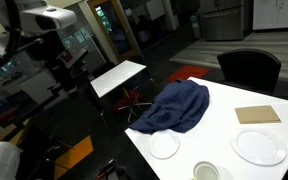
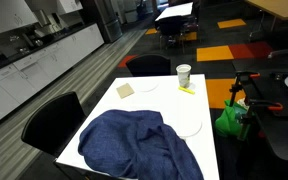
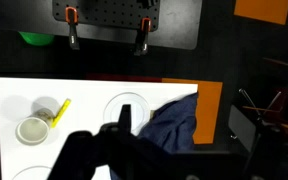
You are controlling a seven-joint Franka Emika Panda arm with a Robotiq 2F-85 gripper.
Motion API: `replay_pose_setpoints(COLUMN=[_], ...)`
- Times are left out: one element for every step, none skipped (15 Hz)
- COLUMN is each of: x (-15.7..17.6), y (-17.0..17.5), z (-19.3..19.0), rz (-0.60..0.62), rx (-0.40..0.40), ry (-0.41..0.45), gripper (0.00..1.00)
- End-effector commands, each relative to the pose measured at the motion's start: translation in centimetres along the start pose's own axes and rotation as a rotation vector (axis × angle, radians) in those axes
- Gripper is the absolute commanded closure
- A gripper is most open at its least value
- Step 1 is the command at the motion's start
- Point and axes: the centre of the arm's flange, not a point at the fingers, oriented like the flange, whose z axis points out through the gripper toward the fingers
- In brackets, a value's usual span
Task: Get the yellow object from the table and put it in the cup.
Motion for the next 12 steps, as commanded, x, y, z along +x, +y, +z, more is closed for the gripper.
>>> replay_pose_setpoints(x=[0.0,0.0,0.0,0.0,0.0,0.0,0.2,0.4,0.5,0.9,1.2,1.6], y=[0.0,0.0,0.0,0.0,0.0,0.0,0.0,0.0,0.1,0.2,0.2,0.3], z=[0.0,0.0,0.0,0.0,0.0,0.1,0.3,0.5,0.8,1.2,1.6,2.1], rz=[0.0,0.0,0.0,0.0,0.0,0.005,0.016,0.031,0.043,0.061,0.076,0.1], rx=[0.0,0.0,0.0,0.0,0.0,-0.003,-0.014,-0.018,-0.021,-0.028,-0.034,-0.048], ry=[0.0,0.0,0.0,0.0,0.0,0.001,0.011,0.021,0.028,0.037,0.044,0.059], gripper=[0.0,0.0,0.0,0.0,0.0,0.0,0.0,0.0,0.0,0.0,0.0,0.0])
